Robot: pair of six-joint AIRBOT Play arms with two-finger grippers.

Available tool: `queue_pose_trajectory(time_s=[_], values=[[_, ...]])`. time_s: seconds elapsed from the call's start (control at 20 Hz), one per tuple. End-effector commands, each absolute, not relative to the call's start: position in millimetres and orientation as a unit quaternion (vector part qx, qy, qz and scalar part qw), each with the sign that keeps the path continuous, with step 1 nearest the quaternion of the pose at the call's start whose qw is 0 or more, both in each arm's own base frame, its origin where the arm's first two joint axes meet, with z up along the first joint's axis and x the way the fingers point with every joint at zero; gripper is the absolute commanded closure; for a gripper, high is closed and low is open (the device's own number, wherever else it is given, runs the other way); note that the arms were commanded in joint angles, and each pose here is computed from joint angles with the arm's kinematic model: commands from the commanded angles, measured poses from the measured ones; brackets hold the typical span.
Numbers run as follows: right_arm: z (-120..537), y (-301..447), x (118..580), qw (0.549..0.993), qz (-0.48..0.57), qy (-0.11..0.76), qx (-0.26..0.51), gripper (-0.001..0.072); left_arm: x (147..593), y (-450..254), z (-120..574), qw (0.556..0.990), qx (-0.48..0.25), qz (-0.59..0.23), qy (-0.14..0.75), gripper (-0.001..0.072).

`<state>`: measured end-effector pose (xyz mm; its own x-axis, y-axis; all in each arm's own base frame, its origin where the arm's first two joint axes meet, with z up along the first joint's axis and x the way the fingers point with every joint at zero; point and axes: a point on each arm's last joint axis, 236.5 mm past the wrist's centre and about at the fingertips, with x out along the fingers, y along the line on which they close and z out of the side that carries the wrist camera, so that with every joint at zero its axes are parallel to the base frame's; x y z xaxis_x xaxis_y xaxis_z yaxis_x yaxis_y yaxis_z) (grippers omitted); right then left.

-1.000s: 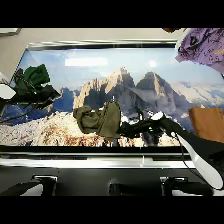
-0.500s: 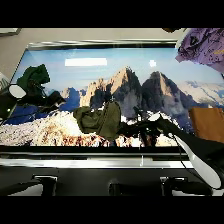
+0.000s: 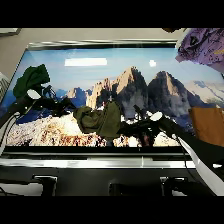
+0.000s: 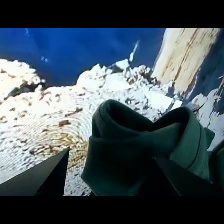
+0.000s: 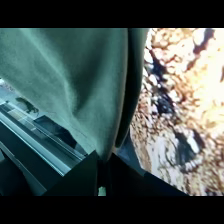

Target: Fold the clothes and pants, and hang the long-sleeved shirts on hangers.

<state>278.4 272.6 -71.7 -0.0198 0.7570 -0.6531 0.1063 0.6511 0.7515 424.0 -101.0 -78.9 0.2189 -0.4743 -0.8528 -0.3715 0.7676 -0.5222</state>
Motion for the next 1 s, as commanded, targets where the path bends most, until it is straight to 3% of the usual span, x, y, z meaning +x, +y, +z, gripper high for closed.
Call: queue_pose_trajectory(time_s=[0.0,0.15,0.35,0.5,0.7,0.8,0.95], values=[[-69,274,275,0.613,0.26,0.67,0.329,0.0685,433,-110,-96,0.694,-0.364,-0.041,0.62,0.0284],[-67,273,277,0.616,0.259,0.666,0.331,0.0686,431,-125,-105,0.679,-0.376,-0.05,0.628,0.0686],[-48,263,292,0.652,0.256,0.648,0.298,0.0686,438,-121,-88,0.696,-0.371,-0.06,0.612,0.0694],[-4,218,336,0.723,0.227,0.611,0.229,0.0686,466,-95,-28,0.754,-0.349,-0.066,0.552,0.0696],[141,150,409,0.849,0.198,0.465,0.156,0.0687,497,-46,125,0.877,-0.232,-0.06,0.416,0.0695],[228,121,415,0.899,0.179,0.384,0.107,0.0687,490,-29,223,0.928,-0.175,-0.054,0.326,0.0695],[336,81,390,0.954,0.128,0.268,0.037,0.0686,444,-4,346,0.974,-0.109,-0.021,0.199,0.0695]])
